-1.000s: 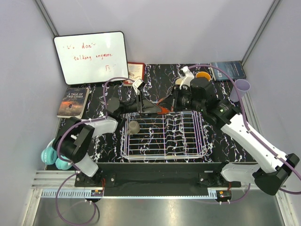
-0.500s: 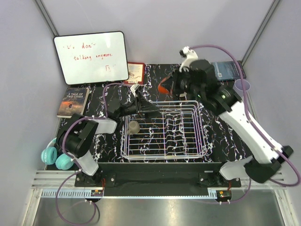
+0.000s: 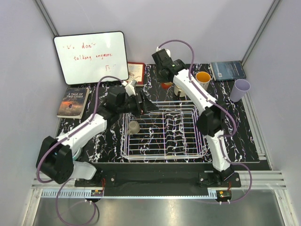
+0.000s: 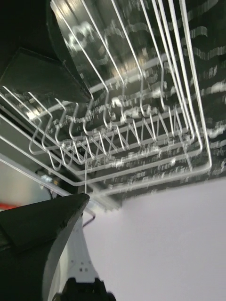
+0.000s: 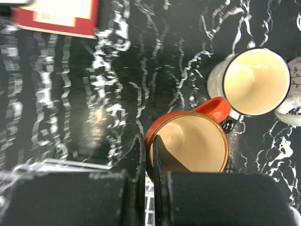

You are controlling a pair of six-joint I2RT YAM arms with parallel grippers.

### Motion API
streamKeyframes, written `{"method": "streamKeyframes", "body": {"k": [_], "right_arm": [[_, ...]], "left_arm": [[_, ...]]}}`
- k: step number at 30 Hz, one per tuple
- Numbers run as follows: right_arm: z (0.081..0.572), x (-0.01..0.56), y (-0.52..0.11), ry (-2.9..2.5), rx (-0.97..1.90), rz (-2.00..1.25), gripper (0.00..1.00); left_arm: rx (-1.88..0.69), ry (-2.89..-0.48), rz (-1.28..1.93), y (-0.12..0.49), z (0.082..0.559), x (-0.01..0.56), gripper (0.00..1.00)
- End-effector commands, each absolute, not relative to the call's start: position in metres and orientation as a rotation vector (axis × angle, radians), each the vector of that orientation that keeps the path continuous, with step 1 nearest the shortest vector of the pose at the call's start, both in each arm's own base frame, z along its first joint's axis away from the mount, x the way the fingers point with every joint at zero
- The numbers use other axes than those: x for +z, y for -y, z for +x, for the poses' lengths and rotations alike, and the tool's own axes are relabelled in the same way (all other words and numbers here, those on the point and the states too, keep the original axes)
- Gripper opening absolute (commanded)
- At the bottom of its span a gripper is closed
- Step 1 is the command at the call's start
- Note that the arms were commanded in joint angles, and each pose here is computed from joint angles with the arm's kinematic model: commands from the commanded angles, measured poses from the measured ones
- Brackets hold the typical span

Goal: Unload the cups from the dish rack

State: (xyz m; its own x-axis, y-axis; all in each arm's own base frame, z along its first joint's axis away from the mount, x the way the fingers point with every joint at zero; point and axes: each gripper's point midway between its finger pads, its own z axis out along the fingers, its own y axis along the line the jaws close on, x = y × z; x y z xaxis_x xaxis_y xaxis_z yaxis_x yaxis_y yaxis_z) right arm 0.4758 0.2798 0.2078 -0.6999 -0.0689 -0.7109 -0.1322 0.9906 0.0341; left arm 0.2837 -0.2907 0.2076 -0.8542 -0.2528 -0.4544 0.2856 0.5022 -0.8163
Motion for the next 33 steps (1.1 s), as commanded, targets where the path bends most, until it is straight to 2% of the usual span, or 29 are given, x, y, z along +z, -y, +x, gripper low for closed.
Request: {"method": "streamKeyframes", "body": {"k": [1, 18, 26, 33], "right_arm": [[0.491, 0.226, -0.272, -2.294, 0.043, -0.102, 0.00], [0.528, 0.116, -0.285, -2.390, -0.066, -0.168, 0.00], [0.538, 0.090, -0.290, -2.409, -0.053, -0.158, 0.00], [0.536, 0.062, -0.272, -2.438, -0.189, -0.164, 0.00]], "left_arm": [[-1.021, -2.326, -0.033, 0.249, 0.277, 0.178, 0.82], [-0.888, -2.339, -0.145, 0.225, 0.263, 0.168, 0.81], [-0.832, -2.307, -0.168, 0.213, 0.258, 0.171, 0.80], [-0.784, -2.308, -0.189, 0.204, 0.254, 0.166, 0.81]]}}
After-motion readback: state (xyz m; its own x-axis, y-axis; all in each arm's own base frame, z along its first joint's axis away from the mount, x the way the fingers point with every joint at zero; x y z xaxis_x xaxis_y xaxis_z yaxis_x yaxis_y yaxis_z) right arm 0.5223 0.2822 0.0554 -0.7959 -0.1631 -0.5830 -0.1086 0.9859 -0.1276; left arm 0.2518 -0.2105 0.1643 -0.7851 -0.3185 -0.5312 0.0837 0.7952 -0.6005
